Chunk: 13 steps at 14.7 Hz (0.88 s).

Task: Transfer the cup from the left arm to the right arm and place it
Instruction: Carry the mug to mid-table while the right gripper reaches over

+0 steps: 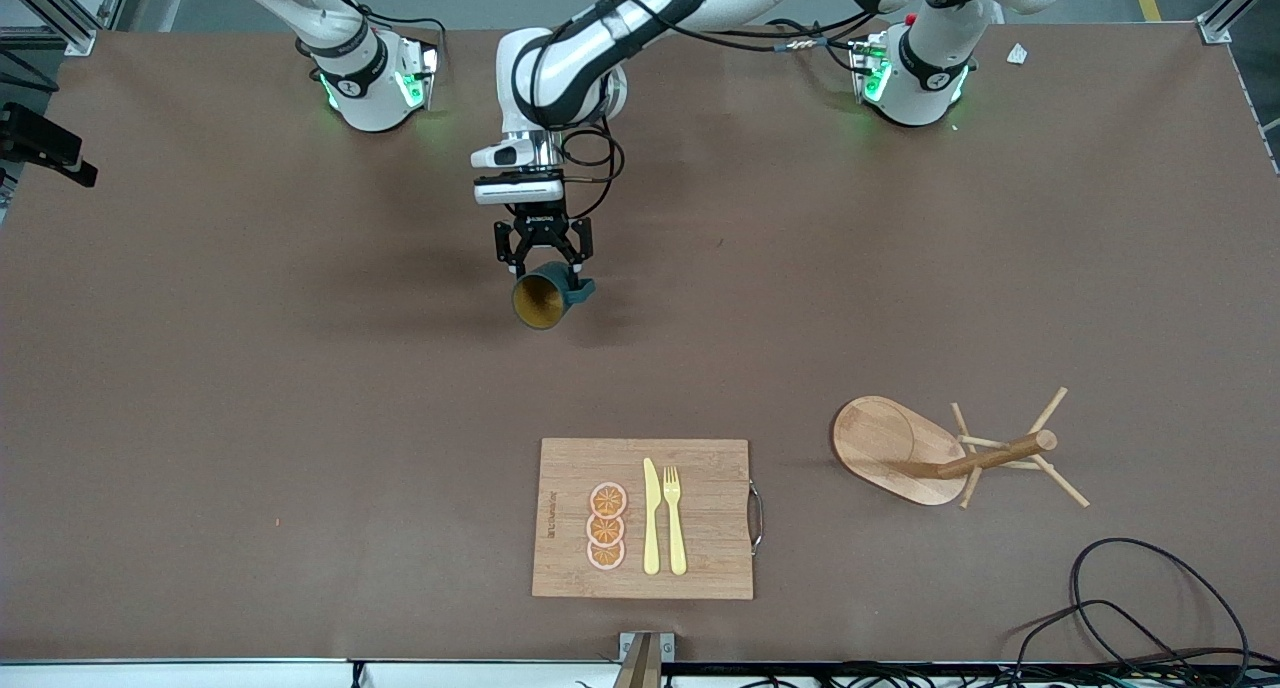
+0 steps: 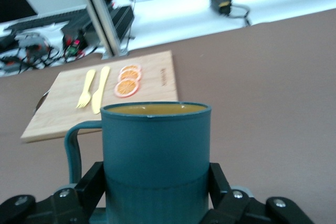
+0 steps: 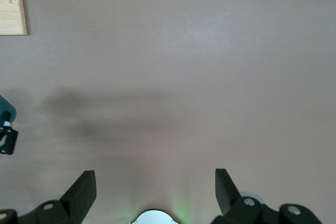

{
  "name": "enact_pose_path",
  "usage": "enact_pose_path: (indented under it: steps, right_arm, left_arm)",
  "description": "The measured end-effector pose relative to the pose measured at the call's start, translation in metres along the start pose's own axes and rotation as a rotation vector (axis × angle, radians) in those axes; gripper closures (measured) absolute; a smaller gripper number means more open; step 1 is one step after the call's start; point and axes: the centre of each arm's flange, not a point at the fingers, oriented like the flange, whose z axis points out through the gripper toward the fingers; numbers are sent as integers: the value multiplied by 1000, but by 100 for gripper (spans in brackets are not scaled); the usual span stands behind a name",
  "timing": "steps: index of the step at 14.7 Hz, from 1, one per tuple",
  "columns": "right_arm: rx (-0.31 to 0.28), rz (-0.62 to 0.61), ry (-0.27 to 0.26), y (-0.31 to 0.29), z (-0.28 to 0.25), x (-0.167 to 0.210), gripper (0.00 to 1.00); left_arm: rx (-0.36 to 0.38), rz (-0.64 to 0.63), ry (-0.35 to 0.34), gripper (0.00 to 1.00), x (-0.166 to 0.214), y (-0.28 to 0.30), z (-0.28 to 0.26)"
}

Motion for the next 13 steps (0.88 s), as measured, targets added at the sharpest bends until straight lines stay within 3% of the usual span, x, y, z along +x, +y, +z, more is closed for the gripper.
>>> enact_pose_path:
  steps: [4, 8, 11, 13]
  right_arm:
    - [1, 5, -18, 3, 10, 7, 0]
    - [-1, 8, -38, 5, 28, 22, 0]
    - [-5, 9, -46, 7, 48, 40, 0]
    - [-7, 14, -63, 10, 66, 53, 0]
  left_arm:
    - [-60, 13, 149, 16, -39, 17, -2]
    - [-67, -10, 287, 16, -107, 22, 19]
    - [-84, -57, 364, 16, -147, 19, 35]
    - [-82, -74, 377, 16, -159, 17, 42]
